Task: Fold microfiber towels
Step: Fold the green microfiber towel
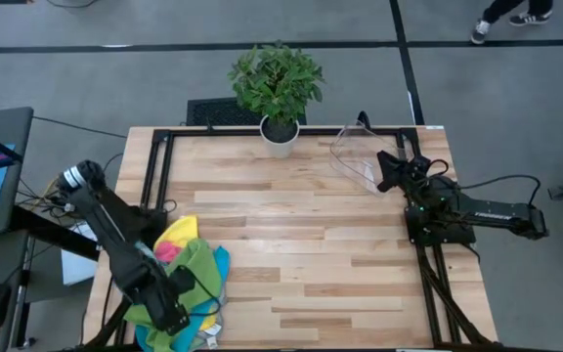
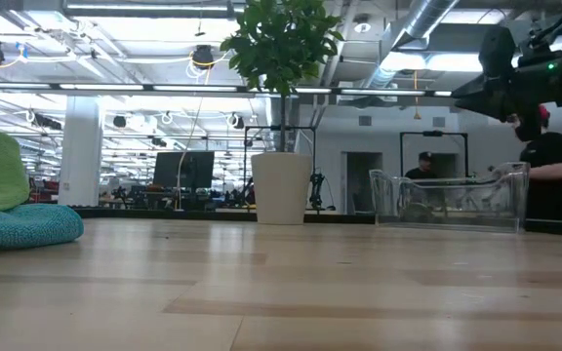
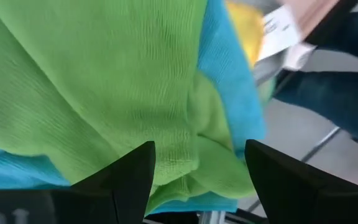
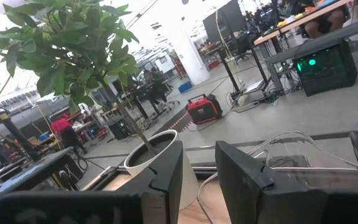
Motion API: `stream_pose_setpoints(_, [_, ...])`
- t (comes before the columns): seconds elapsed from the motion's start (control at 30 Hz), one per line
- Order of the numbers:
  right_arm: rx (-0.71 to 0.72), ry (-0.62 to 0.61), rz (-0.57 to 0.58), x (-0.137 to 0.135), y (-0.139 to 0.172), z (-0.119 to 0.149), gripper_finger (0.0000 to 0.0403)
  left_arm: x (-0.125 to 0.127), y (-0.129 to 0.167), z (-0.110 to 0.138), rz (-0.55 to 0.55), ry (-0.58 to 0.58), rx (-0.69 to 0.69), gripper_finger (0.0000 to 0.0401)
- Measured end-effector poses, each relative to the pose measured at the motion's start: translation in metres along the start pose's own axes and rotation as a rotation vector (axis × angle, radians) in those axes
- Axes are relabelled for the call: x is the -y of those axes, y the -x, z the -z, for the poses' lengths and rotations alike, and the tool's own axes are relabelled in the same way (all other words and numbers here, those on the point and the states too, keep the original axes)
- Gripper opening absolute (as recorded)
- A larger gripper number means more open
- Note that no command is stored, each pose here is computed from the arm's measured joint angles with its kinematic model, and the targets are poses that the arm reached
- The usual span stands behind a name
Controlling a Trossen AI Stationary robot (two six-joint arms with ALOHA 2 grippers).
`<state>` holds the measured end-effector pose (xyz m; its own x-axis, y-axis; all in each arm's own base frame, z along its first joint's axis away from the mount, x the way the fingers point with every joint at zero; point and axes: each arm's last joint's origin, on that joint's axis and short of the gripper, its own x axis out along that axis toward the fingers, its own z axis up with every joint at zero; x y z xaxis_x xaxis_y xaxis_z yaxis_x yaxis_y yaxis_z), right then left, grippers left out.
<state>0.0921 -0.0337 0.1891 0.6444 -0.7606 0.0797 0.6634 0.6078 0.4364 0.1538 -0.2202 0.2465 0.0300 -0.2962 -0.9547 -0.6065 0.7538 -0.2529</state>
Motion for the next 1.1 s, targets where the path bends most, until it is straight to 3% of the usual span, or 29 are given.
stream_pose_setpoints(0.2, [-0.009,0.008,0.004,0.000,0.000,0.001,0.0122,0.003,-0.021,0.007,-0.090,0.095,-0.023,0.0242])
stream_pose_setpoints(0.43, [-0.011,0.010,0.004,0.000,0.000,0.001,0.0122,0.001,-0.028,0.006,-0.149,0.114,0.003,0.0232])
stream_pose_setpoints(0.6, [-0.012,0.011,0.005,0.001,0.000,0.001,0.0122,-0.002,-0.029,0.007,-0.201,0.106,-0.030,0.0168])
stream_pose_setpoints(0.87, [0.020,-0.021,-0.015,-0.001,0.000,-0.003,0.0122,0.004,-0.023,0.003,-0.163,0.060,-0.080,0.0017])
stream_pose_setpoints(0.97, [0.053,-0.060,-0.118,-0.006,0.001,-0.010,0.0122,0.013,-0.007,-0.005,-0.109,0.057,-0.058,0.0008])
stream_pose_setpoints(1.1, [0.029,-0.012,-0.272,-0.012,0.002,-0.010,0.0122,0.022,0.024,-0.022,-0.098,0.055,0.014,0.0002])
